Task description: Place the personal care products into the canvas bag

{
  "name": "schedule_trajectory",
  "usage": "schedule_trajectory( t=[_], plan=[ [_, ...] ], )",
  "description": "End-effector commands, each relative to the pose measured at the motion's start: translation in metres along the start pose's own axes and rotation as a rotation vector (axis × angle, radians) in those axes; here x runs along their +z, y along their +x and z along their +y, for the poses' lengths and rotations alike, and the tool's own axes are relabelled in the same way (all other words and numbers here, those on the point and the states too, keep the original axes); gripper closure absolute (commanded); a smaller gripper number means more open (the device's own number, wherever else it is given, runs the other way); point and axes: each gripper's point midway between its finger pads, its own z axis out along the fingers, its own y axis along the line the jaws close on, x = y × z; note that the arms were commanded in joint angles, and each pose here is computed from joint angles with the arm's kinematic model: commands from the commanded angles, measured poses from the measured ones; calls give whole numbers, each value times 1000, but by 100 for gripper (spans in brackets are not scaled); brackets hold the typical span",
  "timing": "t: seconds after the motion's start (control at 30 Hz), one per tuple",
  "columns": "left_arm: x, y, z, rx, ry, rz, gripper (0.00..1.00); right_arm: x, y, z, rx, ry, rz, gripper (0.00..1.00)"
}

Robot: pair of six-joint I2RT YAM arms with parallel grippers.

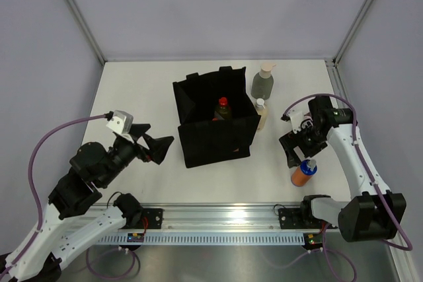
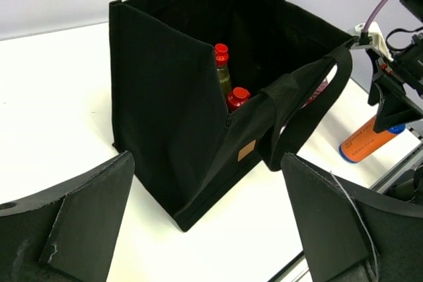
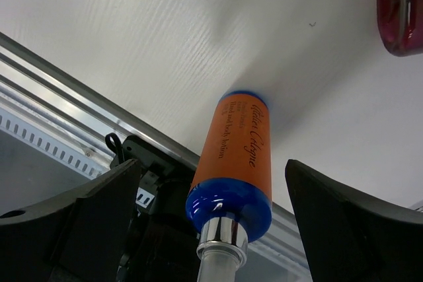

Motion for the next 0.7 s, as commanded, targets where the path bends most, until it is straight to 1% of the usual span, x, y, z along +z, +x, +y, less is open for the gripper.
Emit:
schedule_trajectory(
  t=[0.0,0.2,0.37,0.47,0.67],
  plan=[
    [-2,-4,1,-3,-2,-33,1,2,19,-2,-32,15,73,1],
    [0,1,2,4,-5,-19,1,7,40,-8,-51,64,138,0],
    [2,1,0,1,5,-20,1,13,48,-13,-59,90,176,5],
    [2,1,0,-1,5,-22,1,15,46,-13,-61,100,168,9],
    [2,2,0,-4,5,-22,1,15,42,-17,-58,133,150,22]
  ],
)
